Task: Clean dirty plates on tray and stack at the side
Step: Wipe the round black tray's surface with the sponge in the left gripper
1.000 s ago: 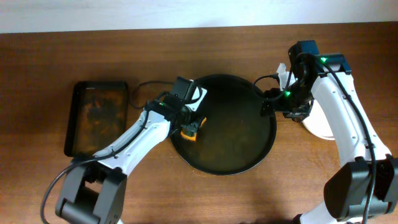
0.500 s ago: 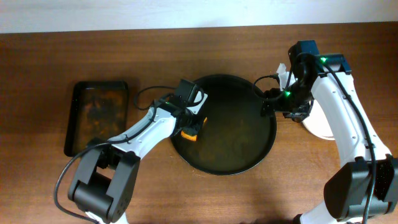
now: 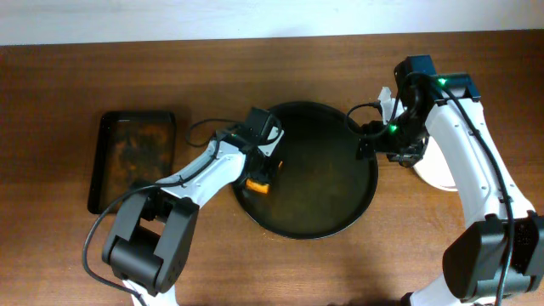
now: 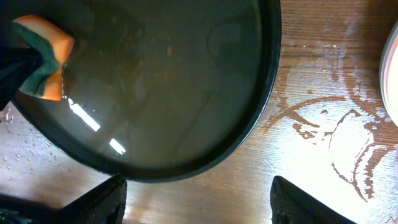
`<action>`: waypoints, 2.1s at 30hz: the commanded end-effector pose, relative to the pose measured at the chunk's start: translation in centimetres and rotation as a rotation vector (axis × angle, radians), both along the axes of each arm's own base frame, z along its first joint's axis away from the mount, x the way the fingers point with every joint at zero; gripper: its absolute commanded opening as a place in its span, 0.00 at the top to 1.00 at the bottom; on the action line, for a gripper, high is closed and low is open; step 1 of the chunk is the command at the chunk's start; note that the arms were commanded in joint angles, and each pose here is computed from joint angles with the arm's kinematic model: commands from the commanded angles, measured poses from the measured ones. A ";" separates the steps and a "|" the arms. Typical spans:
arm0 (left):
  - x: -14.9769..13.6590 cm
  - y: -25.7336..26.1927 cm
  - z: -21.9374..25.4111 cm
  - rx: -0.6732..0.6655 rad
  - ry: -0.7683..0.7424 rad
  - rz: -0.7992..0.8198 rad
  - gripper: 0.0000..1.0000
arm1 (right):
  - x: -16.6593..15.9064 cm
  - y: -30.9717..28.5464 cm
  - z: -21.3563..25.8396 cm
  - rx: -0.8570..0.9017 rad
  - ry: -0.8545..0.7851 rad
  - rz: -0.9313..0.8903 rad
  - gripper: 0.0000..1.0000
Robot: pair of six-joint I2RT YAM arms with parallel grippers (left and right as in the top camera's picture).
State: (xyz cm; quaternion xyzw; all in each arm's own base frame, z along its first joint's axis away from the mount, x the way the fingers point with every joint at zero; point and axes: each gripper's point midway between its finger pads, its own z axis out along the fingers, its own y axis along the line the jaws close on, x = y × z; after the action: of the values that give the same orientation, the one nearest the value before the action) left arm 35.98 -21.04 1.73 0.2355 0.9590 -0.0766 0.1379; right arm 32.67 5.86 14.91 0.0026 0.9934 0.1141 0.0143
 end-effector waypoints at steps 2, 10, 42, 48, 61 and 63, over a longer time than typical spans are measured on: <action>-0.1 0.8 4.7 0.005 -0.039 0.025 0.96 | 0.0 0.1 1.0 -0.004 -0.036 0.008 0.26; -3.7 1.5 3.6 -0.002 0.103 0.061 0.96 | 0.0 0.1 1.0 -0.004 -0.036 0.008 0.25; -1.5 0.5 3.4 -0.074 -0.032 0.090 0.74 | -0.2 0.0 1.0 -0.005 -0.026 0.009 0.25; -3.0 -0.2 -1.0 -0.011 0.063 0.058 0.75 | -0.2 0.0 1.0 -0.005 -0.026 0.009 0.25; -1.8 -5.8 7.8 -0.444 0.064 -0.049 1.00 | -0.4 -0.5 0.9 -0.039 -0.019 0.007 0.25; -1.8 -5.3 7.6 -0.479 0.097 -0.039 1.00 | -0.4 -0.5 0.9 -0.039 -0.019 0.007 0.25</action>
State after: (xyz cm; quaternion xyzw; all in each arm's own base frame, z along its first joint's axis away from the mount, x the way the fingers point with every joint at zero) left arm 34.39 -25.79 7.09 0.2157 0.9343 -0.2403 0.1511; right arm 32.31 5.47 14.82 0.0037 0.9947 0.1028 0.0073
